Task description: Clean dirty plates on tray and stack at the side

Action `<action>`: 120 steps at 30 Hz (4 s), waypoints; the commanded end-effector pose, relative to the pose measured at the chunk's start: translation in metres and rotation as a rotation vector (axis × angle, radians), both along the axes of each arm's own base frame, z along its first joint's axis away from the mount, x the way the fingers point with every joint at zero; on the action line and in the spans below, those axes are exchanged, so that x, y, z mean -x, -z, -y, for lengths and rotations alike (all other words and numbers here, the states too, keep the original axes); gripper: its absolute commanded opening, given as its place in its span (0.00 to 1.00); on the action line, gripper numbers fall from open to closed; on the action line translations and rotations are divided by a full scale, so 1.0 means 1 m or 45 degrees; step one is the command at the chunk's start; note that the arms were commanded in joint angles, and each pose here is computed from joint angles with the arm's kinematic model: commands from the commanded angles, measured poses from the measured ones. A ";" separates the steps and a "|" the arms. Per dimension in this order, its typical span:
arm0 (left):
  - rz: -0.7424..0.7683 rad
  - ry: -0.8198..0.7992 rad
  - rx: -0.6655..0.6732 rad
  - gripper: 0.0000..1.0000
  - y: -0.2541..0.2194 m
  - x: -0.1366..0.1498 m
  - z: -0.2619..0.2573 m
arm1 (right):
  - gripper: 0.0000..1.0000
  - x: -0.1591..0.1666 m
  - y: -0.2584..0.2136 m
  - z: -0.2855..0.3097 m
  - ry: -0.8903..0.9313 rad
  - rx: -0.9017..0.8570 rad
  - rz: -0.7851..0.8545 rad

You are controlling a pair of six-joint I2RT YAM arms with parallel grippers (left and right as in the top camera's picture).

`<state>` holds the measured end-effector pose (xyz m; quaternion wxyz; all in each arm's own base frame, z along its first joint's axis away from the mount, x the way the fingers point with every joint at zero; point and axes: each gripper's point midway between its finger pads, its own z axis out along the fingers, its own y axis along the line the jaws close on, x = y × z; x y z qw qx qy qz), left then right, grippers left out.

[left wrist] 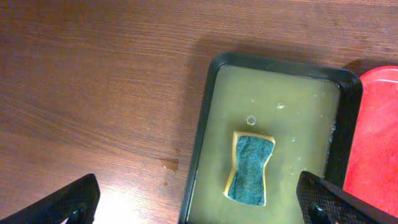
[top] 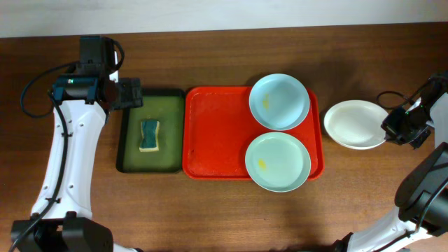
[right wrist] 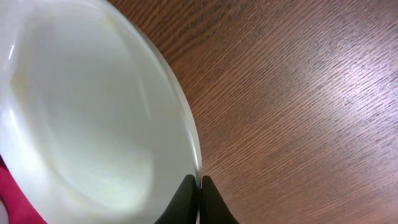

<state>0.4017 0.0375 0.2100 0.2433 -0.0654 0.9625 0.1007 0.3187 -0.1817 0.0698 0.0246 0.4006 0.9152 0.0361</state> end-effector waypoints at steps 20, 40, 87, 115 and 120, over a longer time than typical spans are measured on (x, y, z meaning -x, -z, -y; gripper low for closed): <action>0.046 -0.022 -0.009 0.99 -0.013 -0.001 -0.005 | 0.66 0.028 -0.020 -0.170 -0.915 -0.064 -0.353; 0.046 -0.022 -0.009 0.99 -0.013 -0.001 -0.005 | 0.09 0.015 0.046 -0.216 -1.284 0.125 -0.238; 0.046 -0.022 -0.009 0.99 -0.013 -0.001 -0.005 | 0.98 -0.012 0.015 -0.342 -0.972 -0.211 0.059; 0.046 -0.022 -0.009 0.99 -0.013 -0.001 -0.005 | 0.18 -0.011 0.047 -0.347 -1.043 -0.066 0.119; 0.046 -0.022 -0.009 0.99 -0.013 -0.001 -0.005 | 0.04 -0.019 0.046 -0.350 -1.043 -0.066 0.163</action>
